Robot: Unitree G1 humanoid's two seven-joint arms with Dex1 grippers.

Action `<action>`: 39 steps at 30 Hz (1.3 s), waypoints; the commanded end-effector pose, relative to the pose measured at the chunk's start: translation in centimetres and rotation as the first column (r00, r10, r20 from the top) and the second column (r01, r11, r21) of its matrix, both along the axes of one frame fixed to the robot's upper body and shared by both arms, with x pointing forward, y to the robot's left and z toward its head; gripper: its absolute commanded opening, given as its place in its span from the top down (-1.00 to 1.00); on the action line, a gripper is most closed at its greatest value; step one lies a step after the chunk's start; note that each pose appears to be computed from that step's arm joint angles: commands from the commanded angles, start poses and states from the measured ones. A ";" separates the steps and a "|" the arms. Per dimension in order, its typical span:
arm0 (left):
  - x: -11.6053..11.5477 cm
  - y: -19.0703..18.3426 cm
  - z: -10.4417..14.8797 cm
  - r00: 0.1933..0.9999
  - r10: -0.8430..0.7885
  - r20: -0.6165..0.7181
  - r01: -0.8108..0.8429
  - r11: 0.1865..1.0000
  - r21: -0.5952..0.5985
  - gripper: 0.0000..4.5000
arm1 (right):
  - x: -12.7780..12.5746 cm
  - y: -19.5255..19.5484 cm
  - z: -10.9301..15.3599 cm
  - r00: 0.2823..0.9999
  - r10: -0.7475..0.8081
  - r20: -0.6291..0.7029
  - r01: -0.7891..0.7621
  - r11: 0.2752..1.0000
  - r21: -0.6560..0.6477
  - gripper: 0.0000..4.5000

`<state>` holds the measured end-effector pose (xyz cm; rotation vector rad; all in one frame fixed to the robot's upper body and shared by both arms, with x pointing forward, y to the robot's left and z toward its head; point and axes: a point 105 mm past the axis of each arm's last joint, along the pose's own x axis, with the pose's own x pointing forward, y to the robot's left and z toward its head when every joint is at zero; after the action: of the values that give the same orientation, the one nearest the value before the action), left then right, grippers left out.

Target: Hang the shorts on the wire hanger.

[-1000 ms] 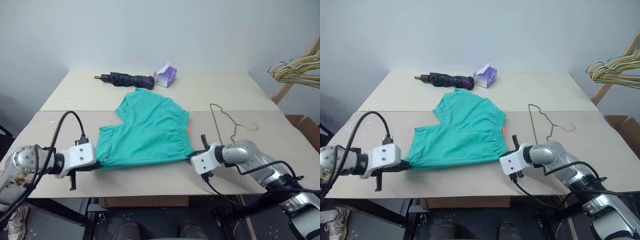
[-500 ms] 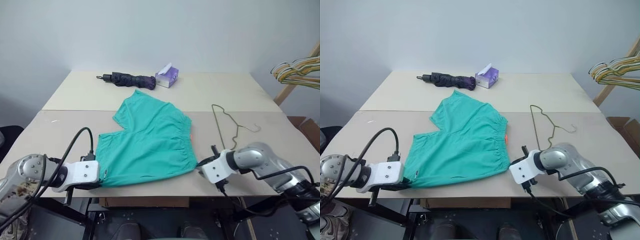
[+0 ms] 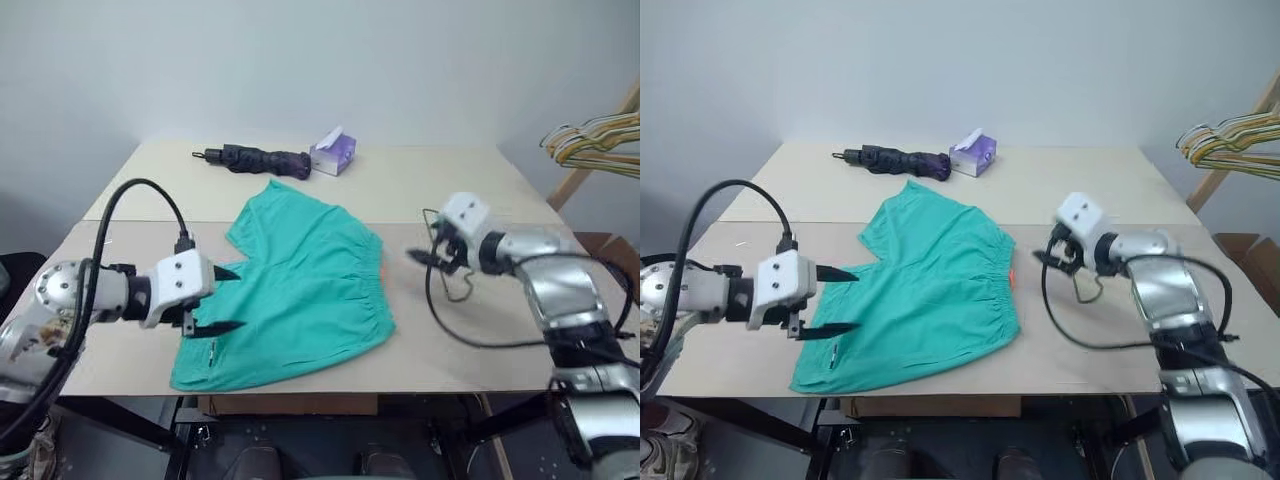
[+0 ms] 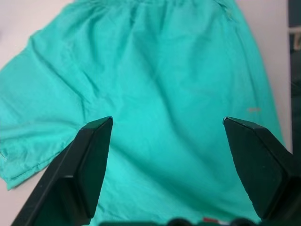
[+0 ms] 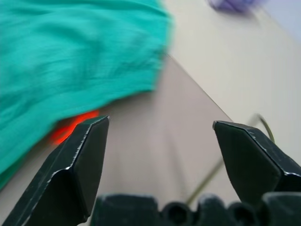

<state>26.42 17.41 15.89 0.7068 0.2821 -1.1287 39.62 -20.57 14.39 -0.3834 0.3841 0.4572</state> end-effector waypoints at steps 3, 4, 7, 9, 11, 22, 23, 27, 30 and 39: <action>0.7 -2.1 1.1 0.998 -0.013 0.063 0.016 0.999 -0.052 -0.75 | 2.4 -2.4 -1.9 0.944 -0.310 -0.112 0.321 0.942 0.099 -0.85; 0.8 -2.3 1.2 0.997 -0.012 0.070 0.016 0.998 -0.052 -0.75 | 2.6 -2.3 -2.4 0.937 -0.321 -0.136 0.336 0.935 0.109 -0.85; 1.0 -2.5 1.4 0.996 -0.010 0.086 0.016 0.998 -0.064 -0.75 | 2.8 -2.2 -3.5 0.922 -0.338 -0.190 0.363 0.924 0.121 -0.85; 1.3 -2.7 1.7 0.995 -0.004 0.104 0.012 0.997 -0.079 -0.75 | 2.7 -2.0 -4.4 0.914 -0.338 -0.223 0.368 0.923 0.113 -0.85; 1.5 -2.8 1.9 0.993 -0.001 0.115 0.011 0.996 -0.092 -0.75 | 2.5 -2.1 -5.2 0.904 -0.347 -0.252 0.384 0.916 0.115 -0.85; 2.0 -3.5 1.9 0.990 -0.015 0.141 0.031 0.994 -0.109 -0.75 | 1.5 -3.6 -7.5 0.849 -0.419 -0.322 0.470 0.877 0.099 -0.85; 2.0 -3.5 1.9 0.989 -0.015 0.144 0.031 0.994 -0.107 -0.75 | 1.5 -3.6 -7.6 0.848 -0.419 -0.325 0.470 0.877 0.099 -0.85; 2.2 -3.6 2.1 0.988 -0.021 0.153 0.038 0.993 -0.109 -0.75 | 1.9 -3.4 -5.9 0.890 -0.395 -0.230 0.427 0.897 0.112 -0.85; 2.3 -3.7 2.0 0.988 -0.028 0.155 0.045 0.993 -0.108 -0.75 | 2.2 -3.9 -4.6 0.907 -0.400 -0.134 0.414 0.904 0.109 -0.85; 2.3 -4.0 2.3 0.985 -0.036 0.166 0.058 0.990 -0.128 -0.75 | 1.1 -5.6 -7.0 0.841 -0.473 -0.264 0.517 0.846 0.130 -0.85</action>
<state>28.57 13.78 17.07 0.6773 0.1046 -1.1159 40.41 -26.11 6.53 -0.0693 0.6451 0.0168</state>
